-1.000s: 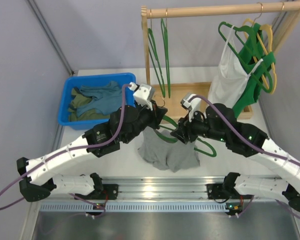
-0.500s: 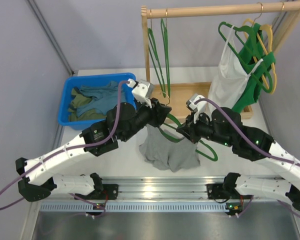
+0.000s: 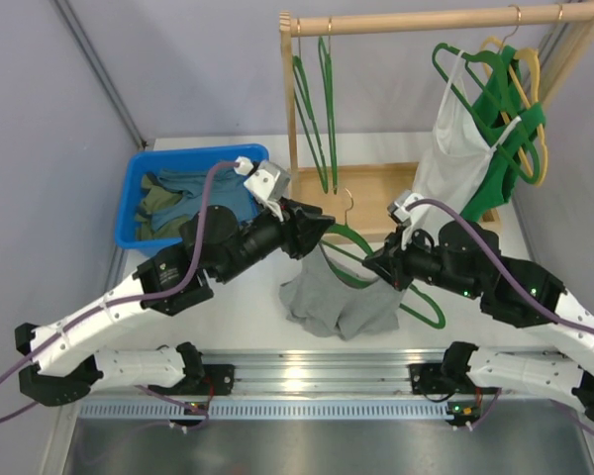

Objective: Place the tank top on the hanger

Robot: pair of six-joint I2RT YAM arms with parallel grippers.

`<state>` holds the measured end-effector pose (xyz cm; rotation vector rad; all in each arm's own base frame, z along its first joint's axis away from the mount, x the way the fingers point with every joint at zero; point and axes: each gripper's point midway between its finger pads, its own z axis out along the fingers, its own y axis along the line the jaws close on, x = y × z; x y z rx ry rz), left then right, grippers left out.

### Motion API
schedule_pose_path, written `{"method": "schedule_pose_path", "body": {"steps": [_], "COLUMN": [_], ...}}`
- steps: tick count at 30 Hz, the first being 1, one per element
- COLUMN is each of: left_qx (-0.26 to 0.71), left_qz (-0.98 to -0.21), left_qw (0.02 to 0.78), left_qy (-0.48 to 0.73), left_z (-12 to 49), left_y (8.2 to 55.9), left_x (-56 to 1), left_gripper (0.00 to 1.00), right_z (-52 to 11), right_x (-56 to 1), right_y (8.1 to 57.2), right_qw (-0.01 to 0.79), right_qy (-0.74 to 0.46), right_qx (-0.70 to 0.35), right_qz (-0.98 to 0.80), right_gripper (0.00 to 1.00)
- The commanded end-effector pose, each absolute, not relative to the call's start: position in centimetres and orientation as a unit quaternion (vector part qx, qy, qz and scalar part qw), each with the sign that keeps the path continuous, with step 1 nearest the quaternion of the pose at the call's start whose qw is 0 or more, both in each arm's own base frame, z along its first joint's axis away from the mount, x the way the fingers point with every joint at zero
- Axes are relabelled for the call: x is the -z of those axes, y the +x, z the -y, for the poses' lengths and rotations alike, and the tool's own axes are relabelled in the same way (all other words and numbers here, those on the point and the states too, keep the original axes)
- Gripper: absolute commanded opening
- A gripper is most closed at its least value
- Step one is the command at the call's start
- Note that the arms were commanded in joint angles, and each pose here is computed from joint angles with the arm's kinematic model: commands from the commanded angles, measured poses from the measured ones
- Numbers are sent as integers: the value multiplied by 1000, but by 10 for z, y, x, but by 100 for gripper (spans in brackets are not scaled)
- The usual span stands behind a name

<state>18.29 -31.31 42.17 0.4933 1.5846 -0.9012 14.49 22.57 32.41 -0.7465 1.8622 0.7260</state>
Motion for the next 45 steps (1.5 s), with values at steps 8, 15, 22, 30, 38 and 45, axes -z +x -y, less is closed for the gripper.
{"method": "schedule_pose_path", "body": {"steps": [8, 15, 22, 30, 38, 45], "left_qx": [433, 453, 455, 445, 443, 444], "left_qz": [-605, -588, -586, -595, -599, -601], "left_qw": [631, 635, 634, 635, 632, 632], "left_qy": [220, 215, 216, 210, 212, 207], "left_z": [287, 281, 281, 278, 283, 287], "left_y": [160, 153, 152, 155, 157, 160], "left_x": [-490, -509, -514, -509, -507, -504], "left_gripper": [41, 40, 40, 40, 40, 40], "right_z": [-166, -117, -103, -118, -104, -93], "right_x": [-385, -433, -502, -489, -502, -535], "right_y": [143, 159, 172, 171, 172, 195], "right_qw": [540, 580, 634, 620, 636, 682], "right_qy": [-222, -145, -118, -134, -111, -83], "right_qx": [-270, -189, -163, -178, -172, -103], "right_qz": [-766, -779, -746, -752, -744, -719], "right_gripper": [0, 0, 0, 0, 0, 0]}}
